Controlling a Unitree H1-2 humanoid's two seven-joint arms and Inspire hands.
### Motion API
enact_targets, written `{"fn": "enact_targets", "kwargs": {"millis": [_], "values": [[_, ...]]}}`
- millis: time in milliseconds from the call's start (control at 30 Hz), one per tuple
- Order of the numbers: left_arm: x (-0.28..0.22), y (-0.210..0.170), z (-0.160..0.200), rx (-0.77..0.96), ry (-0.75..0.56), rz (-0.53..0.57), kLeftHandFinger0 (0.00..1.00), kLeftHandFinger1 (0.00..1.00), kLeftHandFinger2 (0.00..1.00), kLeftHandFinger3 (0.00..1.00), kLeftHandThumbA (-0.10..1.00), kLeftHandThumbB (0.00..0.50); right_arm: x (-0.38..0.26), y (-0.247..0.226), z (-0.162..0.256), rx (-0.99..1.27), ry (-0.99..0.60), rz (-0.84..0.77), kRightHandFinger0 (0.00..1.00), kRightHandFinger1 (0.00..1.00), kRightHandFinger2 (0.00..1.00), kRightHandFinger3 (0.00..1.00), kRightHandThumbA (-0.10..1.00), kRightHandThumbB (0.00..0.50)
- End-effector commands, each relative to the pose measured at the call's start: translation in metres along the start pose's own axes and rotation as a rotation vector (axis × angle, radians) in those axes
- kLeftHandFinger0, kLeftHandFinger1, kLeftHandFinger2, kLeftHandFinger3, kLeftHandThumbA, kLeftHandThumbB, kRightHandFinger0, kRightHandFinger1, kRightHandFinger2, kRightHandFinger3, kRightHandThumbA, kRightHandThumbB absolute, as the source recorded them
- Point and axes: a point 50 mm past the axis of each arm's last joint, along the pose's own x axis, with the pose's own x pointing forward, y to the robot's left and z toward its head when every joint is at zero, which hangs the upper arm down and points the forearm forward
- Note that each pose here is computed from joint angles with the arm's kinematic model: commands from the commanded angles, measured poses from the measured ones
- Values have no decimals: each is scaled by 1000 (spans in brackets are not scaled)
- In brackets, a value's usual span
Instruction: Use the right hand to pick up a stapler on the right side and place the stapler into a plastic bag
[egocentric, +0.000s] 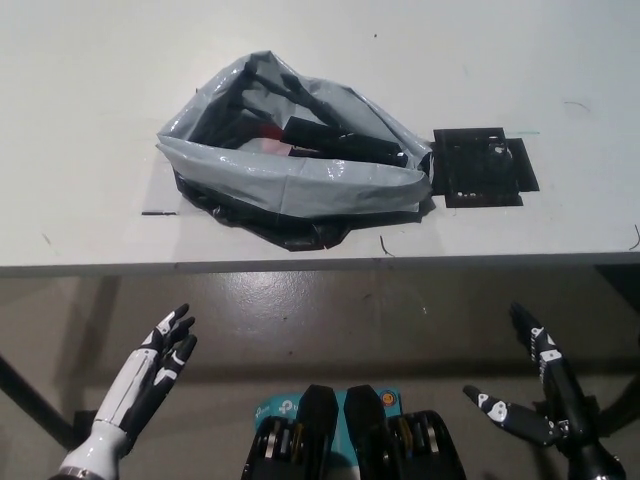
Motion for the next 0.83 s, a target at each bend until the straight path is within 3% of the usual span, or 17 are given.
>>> {"fn": "enact_targets", "kwargs": {"millis": [0,400,500,800], "values": [[-3,5,7,8,-49,30,1000,1000,1000,1000,915,105,1,-2,6,-11,-68,-8,1000,1000,1000,1000,824,229],[-5,3,6,7,-54,30,1000,1000,1000,1000,901,74,2,-4,9,-44,-71,7,1000,1000,1000,1000,771,210],[-9,3,5,7,-45,38,1000,1000,1000,1000,894,88,1,-2,8,-44,-68,13,1000,1000,1000,1000,749,216],[-12,-2,2,-6,-47,26,1000,1000,1000,1000,844,64,-4,-1,5,-76,-52,18,1000,1000,1000,1000,764,254]]}}
